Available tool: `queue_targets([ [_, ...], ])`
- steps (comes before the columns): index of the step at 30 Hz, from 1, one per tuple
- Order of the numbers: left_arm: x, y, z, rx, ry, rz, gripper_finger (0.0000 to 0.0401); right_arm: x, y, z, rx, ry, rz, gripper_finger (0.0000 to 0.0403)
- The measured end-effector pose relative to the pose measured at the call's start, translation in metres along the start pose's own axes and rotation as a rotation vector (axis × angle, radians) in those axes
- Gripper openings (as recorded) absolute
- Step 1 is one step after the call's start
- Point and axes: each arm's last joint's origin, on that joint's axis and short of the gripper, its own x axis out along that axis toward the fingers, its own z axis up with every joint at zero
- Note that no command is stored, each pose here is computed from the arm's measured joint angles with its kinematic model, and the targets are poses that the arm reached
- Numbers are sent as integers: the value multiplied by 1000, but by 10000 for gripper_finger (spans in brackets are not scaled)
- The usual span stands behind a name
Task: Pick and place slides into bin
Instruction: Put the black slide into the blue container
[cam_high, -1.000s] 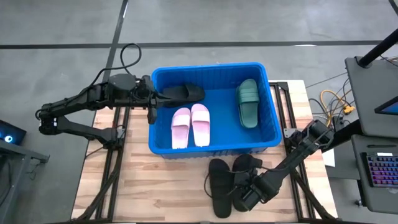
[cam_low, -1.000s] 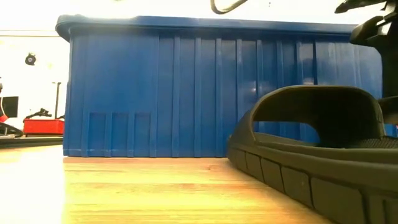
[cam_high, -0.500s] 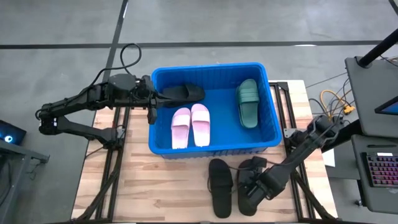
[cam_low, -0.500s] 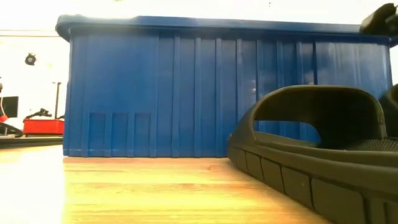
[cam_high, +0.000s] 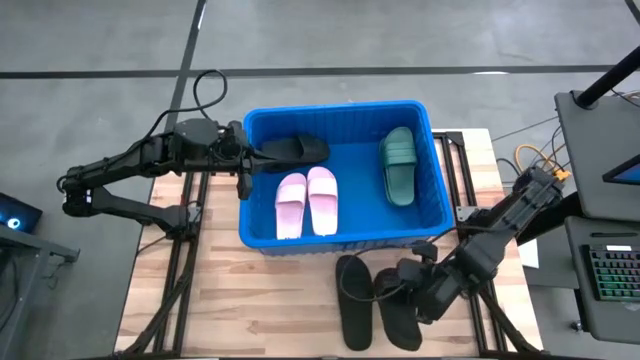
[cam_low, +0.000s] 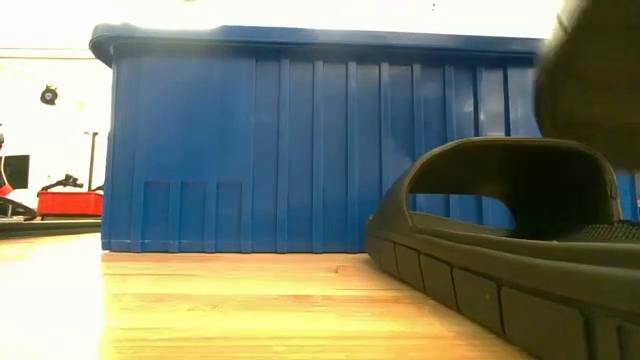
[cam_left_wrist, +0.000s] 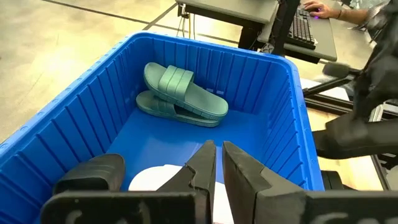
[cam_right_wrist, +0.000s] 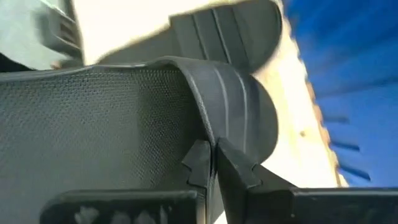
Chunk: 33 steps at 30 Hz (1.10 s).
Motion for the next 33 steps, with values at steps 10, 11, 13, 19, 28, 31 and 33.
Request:
queue_targets([
  [10, 0, 0, 0, 0, 0, 0, 13, -63, 4, 35, -12, -191, 149, 11],
  [11, 0, 0, 0, 0, -1, 0, 13, -70, 3, 41, -17, -213, 164, 11],
  [13, 0, 0, 0, 0, -1, 0, 13, -83, 1, 51, -22, -261, 184, 11],
  [19, 0, 0, 0, 0, -1, 0, 13, -122, -15, 78, 26, -501, 102, 11],
  [28, 0, 0, 0, 0, -1, 0, 13, -157, -51, 109, -18, -689, -73, 11],
  [31, 0, 0, 0, 0, -1, 0, 13, -156, -66, 119, -42, -691, -142, 11],
  [33, 0, 0, 0, 0, -1, -1, 13, -154, -77, 125, -49, -678, -180, 11],
])
